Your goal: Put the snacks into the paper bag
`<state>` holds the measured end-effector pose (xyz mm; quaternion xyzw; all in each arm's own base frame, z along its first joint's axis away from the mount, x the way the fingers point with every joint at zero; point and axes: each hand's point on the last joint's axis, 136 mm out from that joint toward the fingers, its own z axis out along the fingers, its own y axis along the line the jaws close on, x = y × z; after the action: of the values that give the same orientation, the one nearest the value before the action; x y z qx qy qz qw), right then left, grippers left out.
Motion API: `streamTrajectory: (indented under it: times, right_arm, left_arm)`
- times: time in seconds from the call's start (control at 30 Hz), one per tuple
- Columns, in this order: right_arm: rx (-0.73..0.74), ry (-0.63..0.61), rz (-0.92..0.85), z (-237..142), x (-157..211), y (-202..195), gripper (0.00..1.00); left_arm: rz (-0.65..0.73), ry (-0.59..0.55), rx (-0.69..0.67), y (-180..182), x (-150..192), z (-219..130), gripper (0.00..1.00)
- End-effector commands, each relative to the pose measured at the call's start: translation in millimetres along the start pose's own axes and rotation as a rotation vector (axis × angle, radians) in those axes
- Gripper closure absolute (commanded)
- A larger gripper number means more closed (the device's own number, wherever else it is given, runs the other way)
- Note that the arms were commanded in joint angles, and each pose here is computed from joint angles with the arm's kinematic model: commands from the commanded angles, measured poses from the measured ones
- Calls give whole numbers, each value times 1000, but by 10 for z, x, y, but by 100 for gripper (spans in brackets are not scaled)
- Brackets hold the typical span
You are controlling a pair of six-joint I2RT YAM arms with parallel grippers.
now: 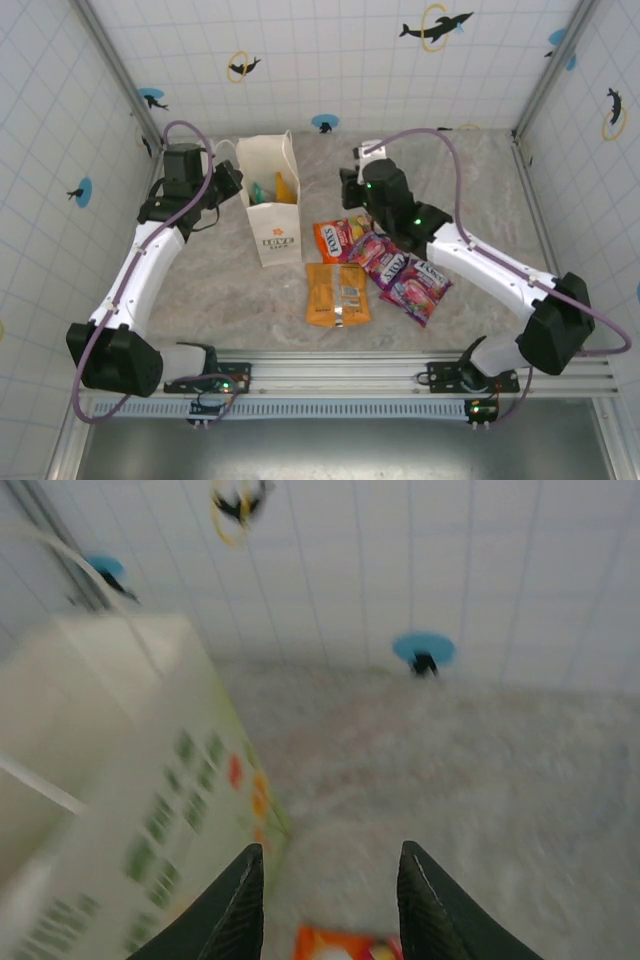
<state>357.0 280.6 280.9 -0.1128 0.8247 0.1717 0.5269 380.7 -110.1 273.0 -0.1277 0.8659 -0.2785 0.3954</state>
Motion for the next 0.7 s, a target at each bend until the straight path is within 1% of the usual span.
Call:
streamTrajectory:
  times: [0.0, 0.1, 0.2, 0.27, 0.33, 0.47, 0.67]
  right_arm:
    - [48, 317, -56, -134, 846, -215, 59]
    - [135, 438, -162, -283, 1269, -368, 55]
    - [203, 539, -259, -427, 1607, -452, 45]
    - [252, 618, -303, -503, 1785, -515, 44]
    - [307, 665, -334, -554, 1879, -575, 42]
    - [349, 697, -395, -579, 2055, -561, 39]
    - [371, 676, -431, -506, 2192, -481, 35]
  left_arm:
    - [23, 5, -11, 35, 32, -8, 94]
    - [22, -3, -17, 48, 31, -25, 94]
    - [13, -2, -18, 67, 52, -18, 94]
    - [9, 5, -21, 80, 73, -6, 94]
    - [8, 9, -21, 81, 82, -7, 94]
    - [8, 12, -26, 87, 91, -26, 94]
    - [10, 5, -35, 99, 80, -45, 94]
